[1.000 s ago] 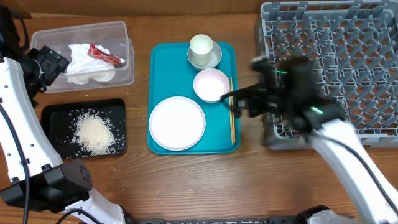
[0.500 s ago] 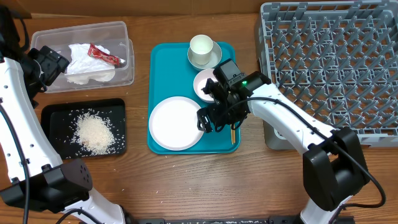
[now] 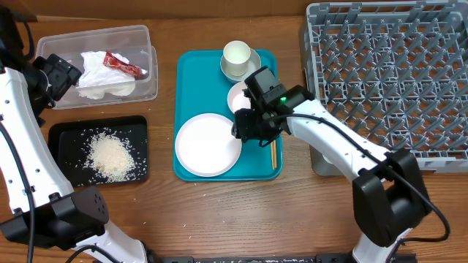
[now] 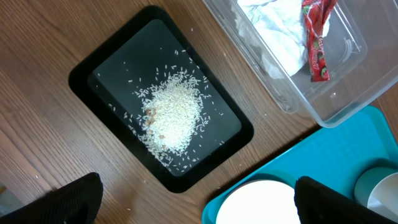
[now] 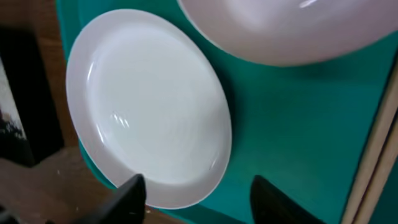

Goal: Sort waste into correct bins and load items into the dishwasher
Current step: 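Grip the rim of the white plate with the right gripper and lift, then carry the plate to the dish rack and stand it upright in the back, then move the right gripper to the pink bowl on the teal tray and grasp it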

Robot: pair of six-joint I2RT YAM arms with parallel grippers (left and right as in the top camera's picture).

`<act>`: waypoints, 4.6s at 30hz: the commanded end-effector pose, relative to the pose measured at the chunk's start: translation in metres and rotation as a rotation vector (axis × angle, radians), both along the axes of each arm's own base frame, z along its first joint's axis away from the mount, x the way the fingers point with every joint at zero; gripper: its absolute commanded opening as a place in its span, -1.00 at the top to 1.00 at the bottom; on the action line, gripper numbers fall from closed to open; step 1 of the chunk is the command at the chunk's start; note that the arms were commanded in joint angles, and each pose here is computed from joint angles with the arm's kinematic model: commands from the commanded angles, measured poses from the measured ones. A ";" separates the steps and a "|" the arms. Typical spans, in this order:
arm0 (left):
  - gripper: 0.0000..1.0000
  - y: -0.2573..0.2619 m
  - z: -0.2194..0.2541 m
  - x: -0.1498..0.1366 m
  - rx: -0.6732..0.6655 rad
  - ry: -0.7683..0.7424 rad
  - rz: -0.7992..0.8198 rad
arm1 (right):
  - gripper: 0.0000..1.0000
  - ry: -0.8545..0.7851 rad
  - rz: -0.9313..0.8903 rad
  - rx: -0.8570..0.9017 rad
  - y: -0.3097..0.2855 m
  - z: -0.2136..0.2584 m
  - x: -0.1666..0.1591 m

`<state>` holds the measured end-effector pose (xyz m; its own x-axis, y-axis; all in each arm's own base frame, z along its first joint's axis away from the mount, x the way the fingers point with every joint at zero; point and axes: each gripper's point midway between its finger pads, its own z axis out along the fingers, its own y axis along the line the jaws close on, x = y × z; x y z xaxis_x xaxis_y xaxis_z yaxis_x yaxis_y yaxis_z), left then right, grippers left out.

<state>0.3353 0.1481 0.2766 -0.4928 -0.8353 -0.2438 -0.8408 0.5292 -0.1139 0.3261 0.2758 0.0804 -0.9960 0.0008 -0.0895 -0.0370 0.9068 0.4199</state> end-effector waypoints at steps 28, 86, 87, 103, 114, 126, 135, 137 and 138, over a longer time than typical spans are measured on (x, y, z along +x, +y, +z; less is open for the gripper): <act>-0.99 0.000 0.000 0.000 0.003 0.003 -0.015 | 0.35 0.287 -0.176 -0.113 0.009 -0.076 -0.035; -0.99 0.000 0.000 0.000 0.003 0.003 -0.015 | 0.93 -0.523 -0.981 -0.977 -0.418 0.172 0.186; -0.99 0.000 0.000 0.000 0.003 0.003 -0.015 | 0.93 -0.509 -0.973 -0.985 -0.419 0.164 0.188; -1.00 0.000 0.000 0.000 0.003 0.003 -0.015 | 0.93 -0.410 -0.878 -0.936 -0.400 0.107 0.203; -1.00 0.000 0.000 0.000 0.003 0.003 -0.015 | -1.00 -0.598 -0.706 -0.755 -0.309 0.202 0.197; -0.99 0.000 0.000 0.000 0.003 0.003 -0.015 | -1.00 -0.523 -0.051 0.066 -0.085 0.244 0.132; -1.00 0.000 0.000 0.000 0.003 0.004 -0.015 | -0.94 -0.311 0.092 -0.075 -0.013 0.092 0.128; -1.00 0.000 0.000 0.000 0.003 0.004 -0.015 | -0.84 -0.281 0.118 -0.085 0.001 0.065 0.123; -1.00 0.000 0.000 0.000 0.003 0.004 -0.015 | -0.82 -0.270 0.136 -0.097 0.010 0.051 0.119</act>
